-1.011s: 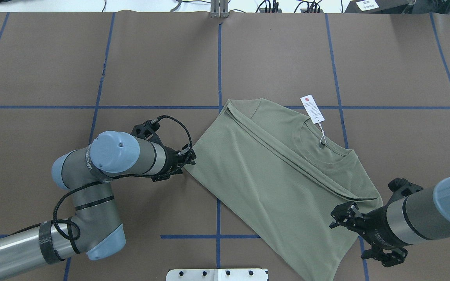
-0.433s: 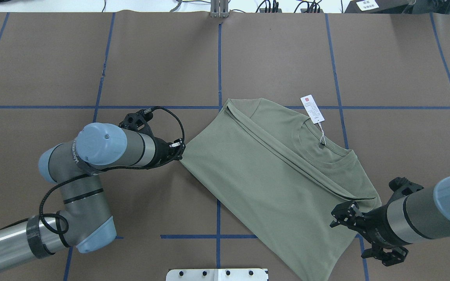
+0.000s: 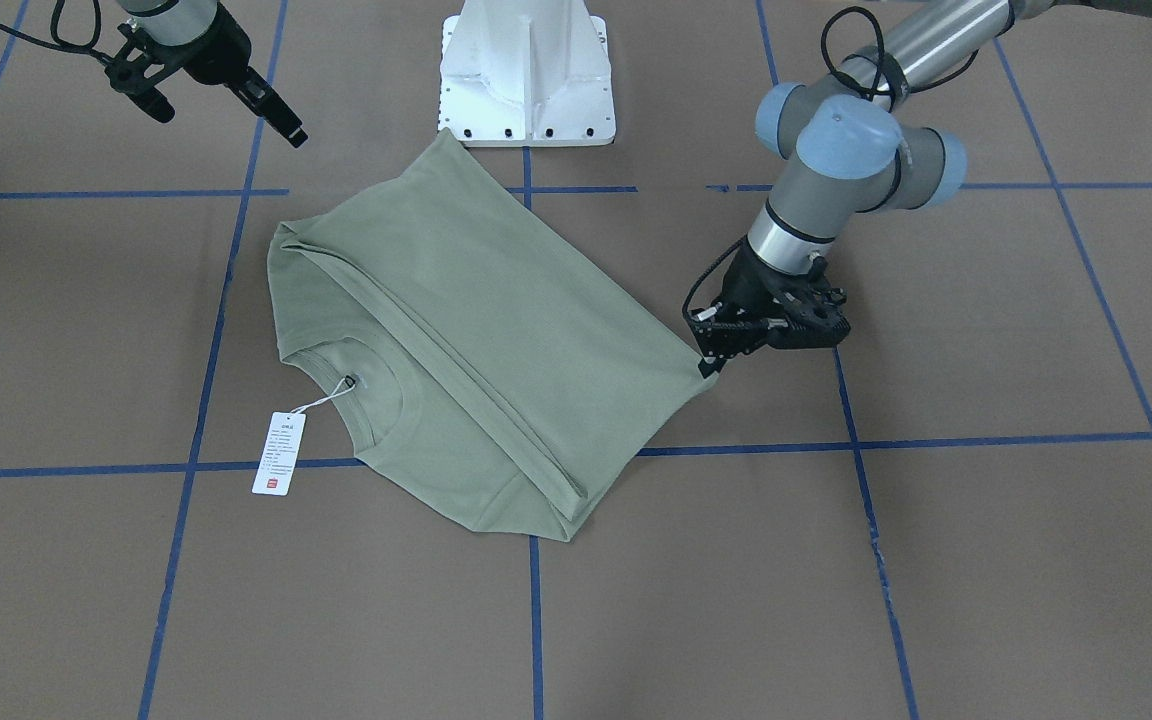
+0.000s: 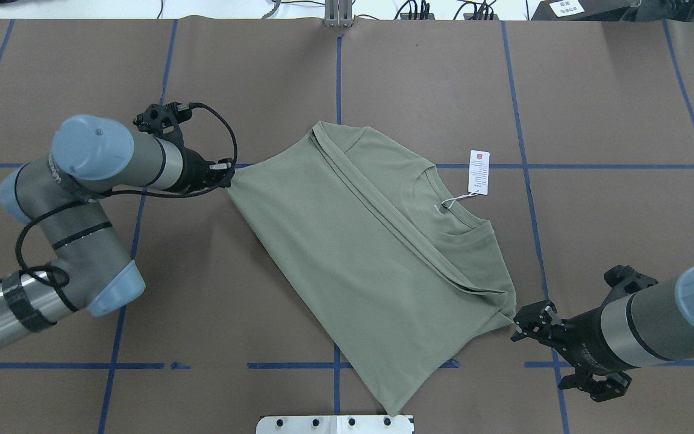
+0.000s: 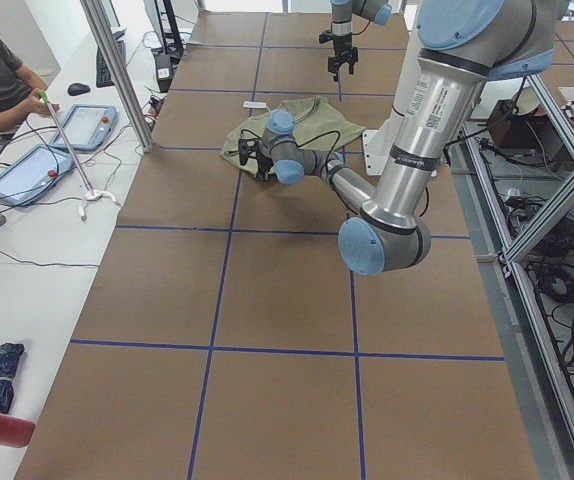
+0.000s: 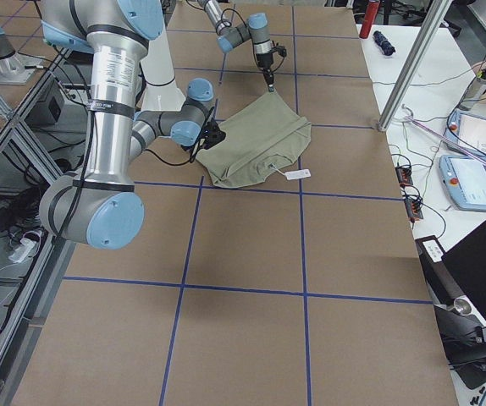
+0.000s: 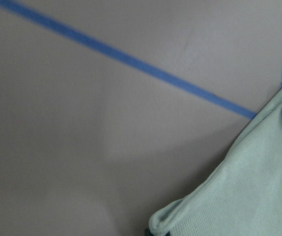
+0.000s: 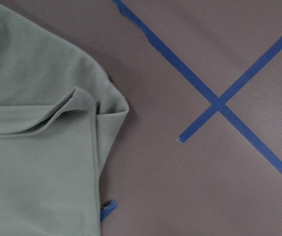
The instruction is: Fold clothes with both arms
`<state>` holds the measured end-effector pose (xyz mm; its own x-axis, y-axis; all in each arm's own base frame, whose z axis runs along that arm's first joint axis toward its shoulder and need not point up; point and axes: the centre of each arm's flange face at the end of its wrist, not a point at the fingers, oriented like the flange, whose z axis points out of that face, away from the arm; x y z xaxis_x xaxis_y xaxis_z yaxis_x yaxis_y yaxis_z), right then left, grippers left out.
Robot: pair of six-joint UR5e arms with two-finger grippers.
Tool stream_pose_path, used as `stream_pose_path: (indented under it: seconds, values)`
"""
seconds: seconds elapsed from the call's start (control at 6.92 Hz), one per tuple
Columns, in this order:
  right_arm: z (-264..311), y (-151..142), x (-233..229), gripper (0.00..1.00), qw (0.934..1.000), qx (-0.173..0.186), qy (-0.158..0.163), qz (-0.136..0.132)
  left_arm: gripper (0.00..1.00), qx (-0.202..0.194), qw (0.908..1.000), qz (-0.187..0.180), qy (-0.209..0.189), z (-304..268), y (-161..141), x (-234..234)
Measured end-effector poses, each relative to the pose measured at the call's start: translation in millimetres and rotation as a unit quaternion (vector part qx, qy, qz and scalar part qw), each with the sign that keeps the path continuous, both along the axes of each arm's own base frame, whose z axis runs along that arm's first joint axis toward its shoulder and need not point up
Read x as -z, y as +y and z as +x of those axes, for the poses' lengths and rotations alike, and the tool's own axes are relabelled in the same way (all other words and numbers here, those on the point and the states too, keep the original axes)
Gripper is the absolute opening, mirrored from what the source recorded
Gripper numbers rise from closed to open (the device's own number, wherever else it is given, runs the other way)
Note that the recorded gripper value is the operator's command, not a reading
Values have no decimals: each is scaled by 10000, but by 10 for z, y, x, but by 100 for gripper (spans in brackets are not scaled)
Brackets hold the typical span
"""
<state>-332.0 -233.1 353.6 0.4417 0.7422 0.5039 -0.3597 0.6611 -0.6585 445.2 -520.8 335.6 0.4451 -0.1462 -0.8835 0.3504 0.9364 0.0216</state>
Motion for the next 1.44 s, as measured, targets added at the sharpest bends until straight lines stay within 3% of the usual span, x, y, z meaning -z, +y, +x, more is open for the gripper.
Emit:
stream_pose_path:
  seconds: [0.29, 0.58, 0.72, 0.87, 1.16, 1.44]
  values:
    - [36, -96, 33, 100, 9999, -86, -49, 82, 0, 325, 9994, 139, -40, 70, -1117, 197]
    - [-33, -242, 152, 100, 9995, -210, -195, 164, 0, 512, 9985, 213, 16, 315, -1793, 373]
    - [-124, -319, 192, 100, 9992, -251, -247, 197, 31, 587, 9980, 248, 25, 408, -1958, 298]
    - [-224, -398, 231, 100, 9989, -294, -290, 238, 58, 659, 9975, 261, 44, 447, -2031, 246]
    - [-401, -602, 321, 100, 9971, -418, -353, 523, 59, 739, 9967, 220, 256, 418, -1991, 347]
    - [-684, -850, 462, 100, 9912, -513, -368, 1165, 61, 423, 9969, 149, 653, 157, -1580, 499]
